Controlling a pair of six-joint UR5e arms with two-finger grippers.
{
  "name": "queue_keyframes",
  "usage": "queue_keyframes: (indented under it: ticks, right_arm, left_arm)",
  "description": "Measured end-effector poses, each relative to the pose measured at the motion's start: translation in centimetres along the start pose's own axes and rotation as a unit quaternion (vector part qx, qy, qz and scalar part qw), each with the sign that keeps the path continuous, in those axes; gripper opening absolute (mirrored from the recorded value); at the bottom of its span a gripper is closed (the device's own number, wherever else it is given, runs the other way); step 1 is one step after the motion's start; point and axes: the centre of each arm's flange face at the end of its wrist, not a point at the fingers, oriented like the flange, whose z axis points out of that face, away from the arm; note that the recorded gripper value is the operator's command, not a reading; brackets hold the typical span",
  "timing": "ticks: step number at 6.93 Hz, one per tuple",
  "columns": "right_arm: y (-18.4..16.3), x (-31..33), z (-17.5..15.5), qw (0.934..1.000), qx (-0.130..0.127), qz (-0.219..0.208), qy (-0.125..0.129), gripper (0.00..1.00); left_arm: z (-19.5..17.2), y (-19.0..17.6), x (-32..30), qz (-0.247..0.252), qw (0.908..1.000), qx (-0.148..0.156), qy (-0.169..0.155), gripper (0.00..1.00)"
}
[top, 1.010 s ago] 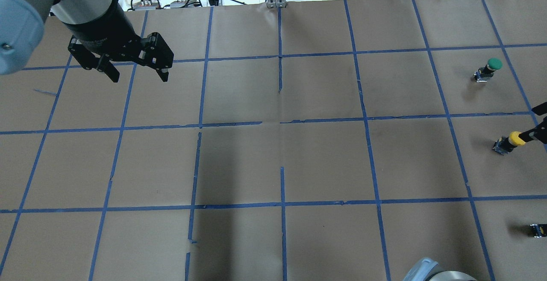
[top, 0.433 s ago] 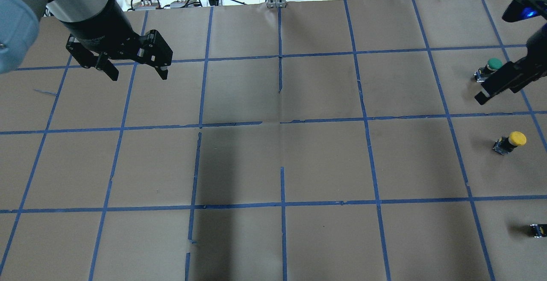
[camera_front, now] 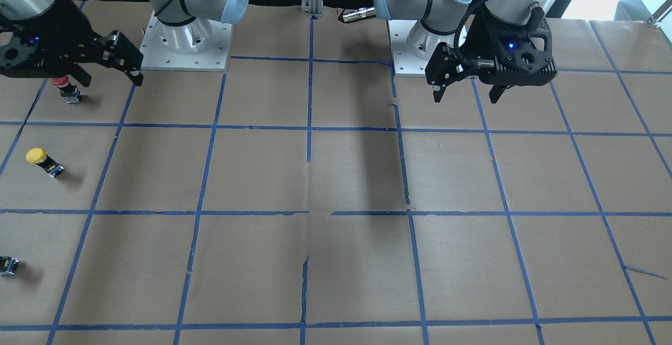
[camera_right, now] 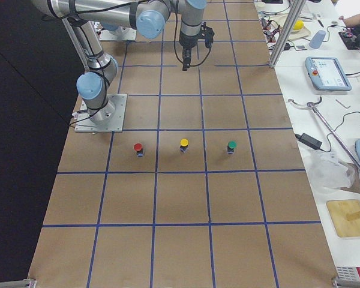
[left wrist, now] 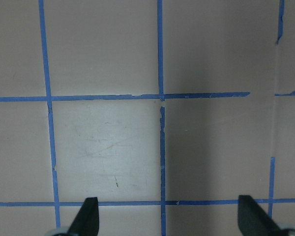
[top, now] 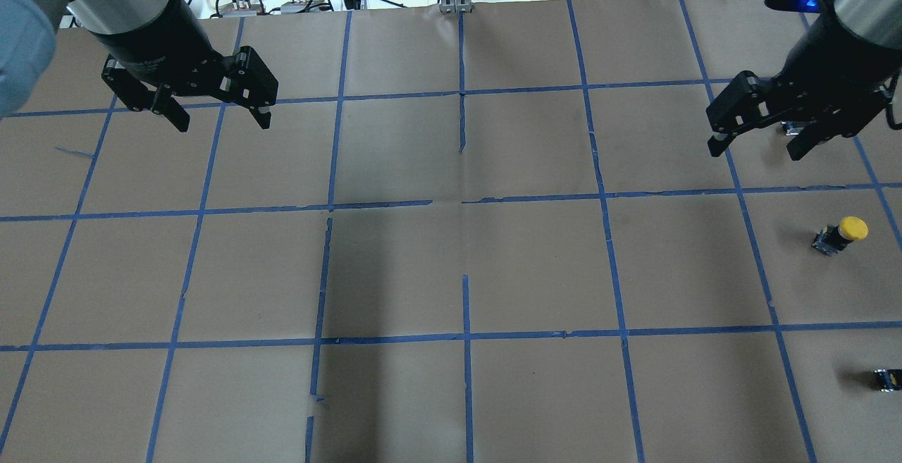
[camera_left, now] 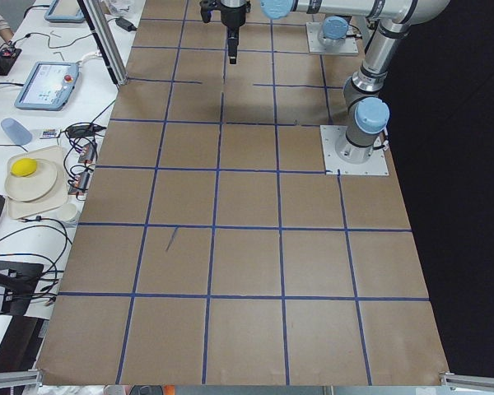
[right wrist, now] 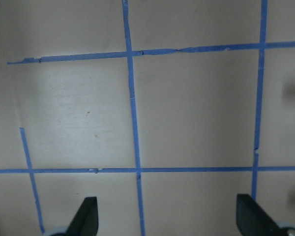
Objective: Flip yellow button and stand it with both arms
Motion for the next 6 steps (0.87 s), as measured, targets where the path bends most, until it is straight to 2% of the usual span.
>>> queue_keyframes:
  ticks: [1,2,4,6]
  right_arm:
    - [1.3,-3.0,-0.1,0.9992,-0.001,0.04,0.007,1.0]
    - [2.6,-5.5,0.0,0.9979,-0.002,0.062,0.017,1.0]
    - [3.6,-7.4,0.5,0.9966,-0.008,0.078,0.027,1.0]
    - [3.7,-7.5,0.1,0.9963,0.001,0.08,0.031,1.0]
  left_arm:
    - [0.0,0.0,-0.1,-0.001,1.0,0.0,0.0,1.0]
    - [0.1,0.0,-0.1,-0.001,1.0,-0.001,0.0,1.0]
    - [0.2,0.0,-0.1,-0.001,1.0,-0.002,0.001,1.0]
    - [0.2,0.1,-0.1,-0.001,1.0,-0.002,0.001,1.0]
